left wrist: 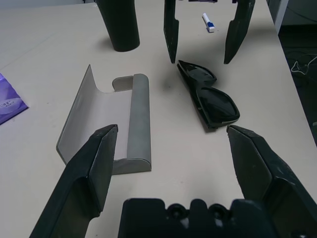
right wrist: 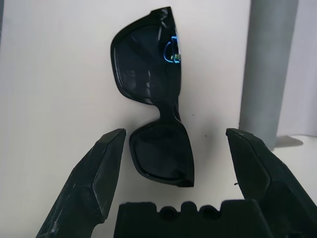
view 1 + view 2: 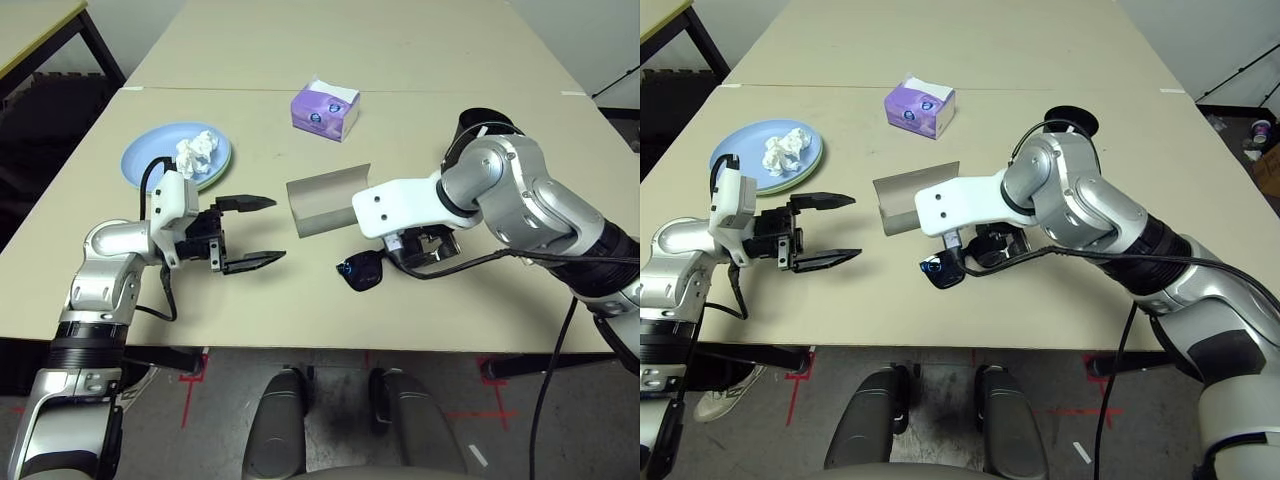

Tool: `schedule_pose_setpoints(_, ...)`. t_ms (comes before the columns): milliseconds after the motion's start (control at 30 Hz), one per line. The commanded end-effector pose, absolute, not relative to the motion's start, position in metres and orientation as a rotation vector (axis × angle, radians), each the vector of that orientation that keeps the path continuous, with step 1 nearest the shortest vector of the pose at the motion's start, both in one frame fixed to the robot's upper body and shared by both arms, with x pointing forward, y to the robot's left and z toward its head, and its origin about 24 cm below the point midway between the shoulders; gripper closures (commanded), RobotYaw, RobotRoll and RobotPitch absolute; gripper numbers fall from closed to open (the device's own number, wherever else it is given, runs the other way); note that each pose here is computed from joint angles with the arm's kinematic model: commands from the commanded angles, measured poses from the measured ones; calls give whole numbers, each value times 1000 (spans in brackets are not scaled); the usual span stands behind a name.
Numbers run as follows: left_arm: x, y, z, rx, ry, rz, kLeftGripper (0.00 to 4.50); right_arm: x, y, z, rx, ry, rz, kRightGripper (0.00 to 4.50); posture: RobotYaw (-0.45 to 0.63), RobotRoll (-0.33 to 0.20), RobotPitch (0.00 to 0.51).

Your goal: Organize and tidy the items on the table.

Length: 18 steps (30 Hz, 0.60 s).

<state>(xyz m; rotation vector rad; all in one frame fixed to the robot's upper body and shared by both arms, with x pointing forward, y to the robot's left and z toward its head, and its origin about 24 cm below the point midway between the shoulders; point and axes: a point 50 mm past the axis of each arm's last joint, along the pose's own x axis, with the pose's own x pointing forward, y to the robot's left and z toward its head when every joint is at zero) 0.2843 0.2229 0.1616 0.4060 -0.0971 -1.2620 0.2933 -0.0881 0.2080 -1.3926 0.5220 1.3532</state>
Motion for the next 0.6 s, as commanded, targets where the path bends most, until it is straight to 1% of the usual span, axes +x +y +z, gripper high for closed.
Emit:
schedule_pose_setpoints(33,280,218,158,416,-83,-1293,22,291,-85,207,-1435,529,1367,0,-3,0,178)
schedule_pose_setpoints(400,278,216,158,406,-76,-1288,22,292,-82,197,-1459,539,1353,0,7,0,176)
schedule_pose_setpoints(600,278,214,155,399,-72,-1290,22,288,-79,195,-1467,551,1365,0,9,0,173)
